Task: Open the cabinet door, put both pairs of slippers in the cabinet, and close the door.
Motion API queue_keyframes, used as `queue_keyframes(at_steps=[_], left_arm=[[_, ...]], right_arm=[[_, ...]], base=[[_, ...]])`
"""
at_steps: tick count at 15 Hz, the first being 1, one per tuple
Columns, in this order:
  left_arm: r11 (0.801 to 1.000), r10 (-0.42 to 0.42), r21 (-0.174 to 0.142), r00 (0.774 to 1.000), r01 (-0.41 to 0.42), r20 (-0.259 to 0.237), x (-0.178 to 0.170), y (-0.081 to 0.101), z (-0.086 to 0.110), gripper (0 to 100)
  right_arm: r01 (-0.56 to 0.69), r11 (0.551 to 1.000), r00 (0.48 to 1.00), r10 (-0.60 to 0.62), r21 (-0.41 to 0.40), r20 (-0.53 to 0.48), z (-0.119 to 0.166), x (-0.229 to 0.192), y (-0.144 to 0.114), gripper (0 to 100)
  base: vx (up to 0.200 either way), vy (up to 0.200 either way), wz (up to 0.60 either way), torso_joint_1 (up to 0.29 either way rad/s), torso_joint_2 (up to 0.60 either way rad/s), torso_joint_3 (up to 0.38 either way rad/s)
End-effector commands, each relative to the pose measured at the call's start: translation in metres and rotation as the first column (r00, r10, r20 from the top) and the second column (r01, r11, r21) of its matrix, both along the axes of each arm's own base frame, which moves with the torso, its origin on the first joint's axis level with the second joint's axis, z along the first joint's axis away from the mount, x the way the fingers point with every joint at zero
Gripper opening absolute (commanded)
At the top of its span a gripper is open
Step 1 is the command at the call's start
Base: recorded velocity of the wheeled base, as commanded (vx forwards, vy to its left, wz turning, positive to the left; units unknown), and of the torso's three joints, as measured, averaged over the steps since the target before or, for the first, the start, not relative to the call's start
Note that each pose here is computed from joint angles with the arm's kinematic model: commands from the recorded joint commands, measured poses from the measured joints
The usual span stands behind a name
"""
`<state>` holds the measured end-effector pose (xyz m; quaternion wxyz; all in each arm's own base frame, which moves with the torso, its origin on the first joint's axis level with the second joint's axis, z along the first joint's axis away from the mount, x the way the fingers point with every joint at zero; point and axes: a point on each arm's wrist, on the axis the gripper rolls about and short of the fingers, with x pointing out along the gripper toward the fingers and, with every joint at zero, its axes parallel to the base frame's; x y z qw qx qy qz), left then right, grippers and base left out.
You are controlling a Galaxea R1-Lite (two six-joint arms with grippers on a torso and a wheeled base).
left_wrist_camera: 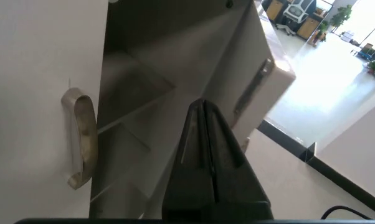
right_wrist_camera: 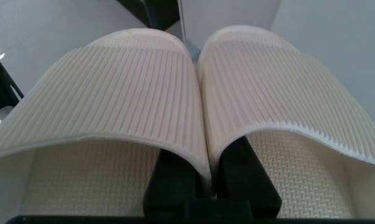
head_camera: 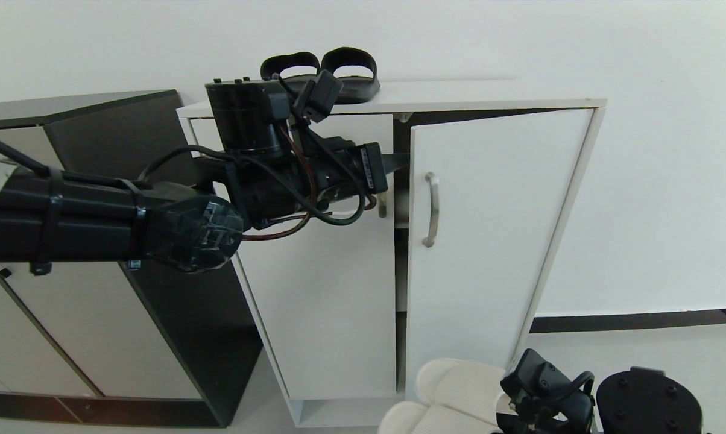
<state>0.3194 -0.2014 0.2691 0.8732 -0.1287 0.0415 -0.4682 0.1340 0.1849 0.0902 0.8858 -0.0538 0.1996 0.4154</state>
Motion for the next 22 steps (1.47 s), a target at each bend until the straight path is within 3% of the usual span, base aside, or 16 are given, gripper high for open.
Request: queue_keyframes(at_steps=[1,6,10,12,17,20,21,22], left_arm=[[1.0,-0.002,0.0,1.0,0.002,-0.004,0.002,-0.002,-0.002,0],[1.0,0.011,0.015,1.0,-0.011,-0.016,0.003,-0.011,-0.002,0],[0.997,-0.066,0.036,0.998,0.066,0.01,-0.032,-0.032,0.0,0],[0.995,-0.098,0.031,0.995,0.097,0.024,-0.053,-0.042,0.005,0],[0.996,-0.09,0.025,0.995,0.089,0.033,-0.058,-0.04,0.006,0],[0.996,0.09,-0.019,0.991,-0.089,0.097,-0.069,-0.02,0.004,0],[0.979,0.205,-0.02,0.971,-0.205,0.12,-0.075,-0.002,0.007,0],[0.943,0.331,-0.016,0.936,-0.331,0.119,-0.084,0.022,0.009,0]], right_arm=[[-0.007,1.0,1.0,0.007,-0.003,-0.003,-0.001,-0.001,0.002,0],[-0.012,1.0,1.0,0.012,-0.016,-0.008,-0.005,-0.002,0.005,0],[-0.036,0.999,0.999,0.035,-0.021,-0.012,-0.006,-0.007,0.007,0],[-0.042,0.999,0.999,0.041,-0.021,-0.012,-0.006,-0.008,0.008,0],[-0.036,0.999,0.999,0.036,-0.014,-0.014,-0.005,-0.007,0.008,0],[0.007,1.0,1.0,-0.007,-0.009,-0.014,-0.006,0.004,0.008,0],[0.044,0.999,0.999,-0.044,-0.001,-0.006,-0.005,0.013,0.008,0],[0.105,0.994,0.994,-0.105,0.01,0.008,-0.002,0.025,0.009,0]], base=[[0.0,0.0,0.0,0.0,0.0,0.0],[-0.16,0.0,0.0,0.001,0.0,0.002],[-0.2,0.0,0.0,0.0,0.0,0.002],[-0.2,0.0,0.0,0.002,0.0,0.0],[-0.2,0.0,0.0,0.0,0.0,0.0],[0.0,0.0,0.0,0.0,0.0,0.0],[0.0,0.0,0.0,0.0,0.0,0.0],[0.0,0.0,0.0,0.0,0.0,0.0]])
